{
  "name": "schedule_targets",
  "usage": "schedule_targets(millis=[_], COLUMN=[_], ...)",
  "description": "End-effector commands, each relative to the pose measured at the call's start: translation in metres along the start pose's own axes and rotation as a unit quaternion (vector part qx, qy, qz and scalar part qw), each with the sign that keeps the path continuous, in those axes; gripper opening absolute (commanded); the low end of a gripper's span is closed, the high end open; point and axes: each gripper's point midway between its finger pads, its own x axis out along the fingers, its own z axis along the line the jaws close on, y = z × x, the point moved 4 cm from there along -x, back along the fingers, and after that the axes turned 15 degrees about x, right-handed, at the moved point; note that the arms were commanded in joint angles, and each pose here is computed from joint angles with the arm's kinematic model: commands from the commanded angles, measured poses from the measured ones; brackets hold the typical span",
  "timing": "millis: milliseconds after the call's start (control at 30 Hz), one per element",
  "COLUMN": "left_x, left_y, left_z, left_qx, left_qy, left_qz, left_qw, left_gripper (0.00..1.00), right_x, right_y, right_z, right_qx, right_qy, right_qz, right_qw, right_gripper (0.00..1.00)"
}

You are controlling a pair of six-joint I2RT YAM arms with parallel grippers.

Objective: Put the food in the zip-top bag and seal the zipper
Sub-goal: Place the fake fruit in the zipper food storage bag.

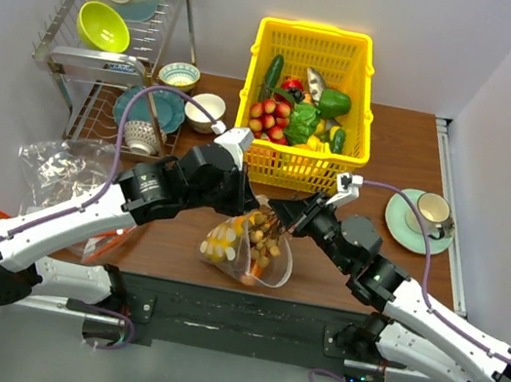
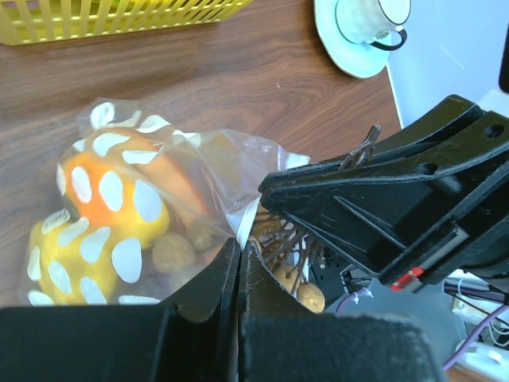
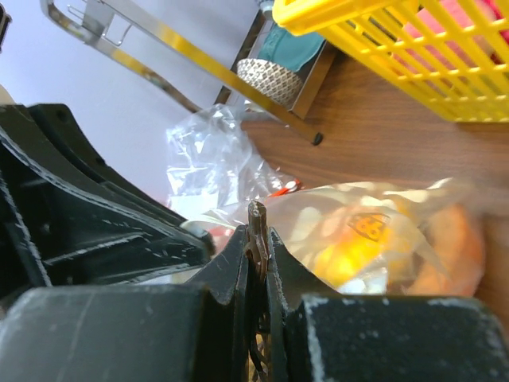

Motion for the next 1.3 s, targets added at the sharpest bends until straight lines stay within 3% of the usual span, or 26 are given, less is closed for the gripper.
schedule_targets(millis=[0, 167, 200, 267, 400, 667, 900, 1267], left_x=[-0.019, -0.021, -0.020, -0.017, -0.013, -0.011, -0.010, -0.005], left_y=[-0.031, -0.032, -0.031, -0.030, -0.027, -0.022, -0.018, -0.008], left_z=[-0.021, -0.019, -0.018, -0.015, -0.009, 0.004, 0.012, 0.015], left_qx=[-0.023, -0.027, -0.027, -0.028, -0.029, -0.021, -0.003, 0.008], left_qy=[0.063, 0.067, 0.065, 0.060, 0.052, 0.026, 0.005, 0.007], left_qz=[-0.051, -0.052, -0.051, -0.049, -0.043, -0.040, -0.034, -0.018], left_qw=[0.996, 0.996, 0.996, 0.997, 0.997, 0.999, 0.999, 1.000], left_gripper=[0.00, 0.00, 0.00, 0.00, 0.00, 0.00, 0.00, 0.00], right_x=[0.000, -0.004, -0.004, -0.005, -0.007, -0.035, -0.066, -0.060], right_y=[-0.014, -0.026, -0.027, -0.026, -0.027, -0.020, -0.044, -0.036], right_z=[-0.003, -0.012, -0.012, -0.009, 0.009, 0.007, 0.032, 0.037], right_qx=[-0.065, -0.085, -0.085, -0.096, -0.121, -0.192, -0.229, -0.230], right_qy=[-0.016, -0.012, -0.013, -0.017, -0.024, 0.042, 0.110, 0.220], right_qz=[-0.051, -0.099, -0.103, -0.096, -0.066, 0.034, 0.069, 0.175], right_qw=[0.996, 0.991, 0.991, 0.991, 0.990, 0.980, 0.965, 0.932], right_gripper=[0.00, 0.03, 0.20, 0.42, 0.55, 0.56, 0.62, 0.65])
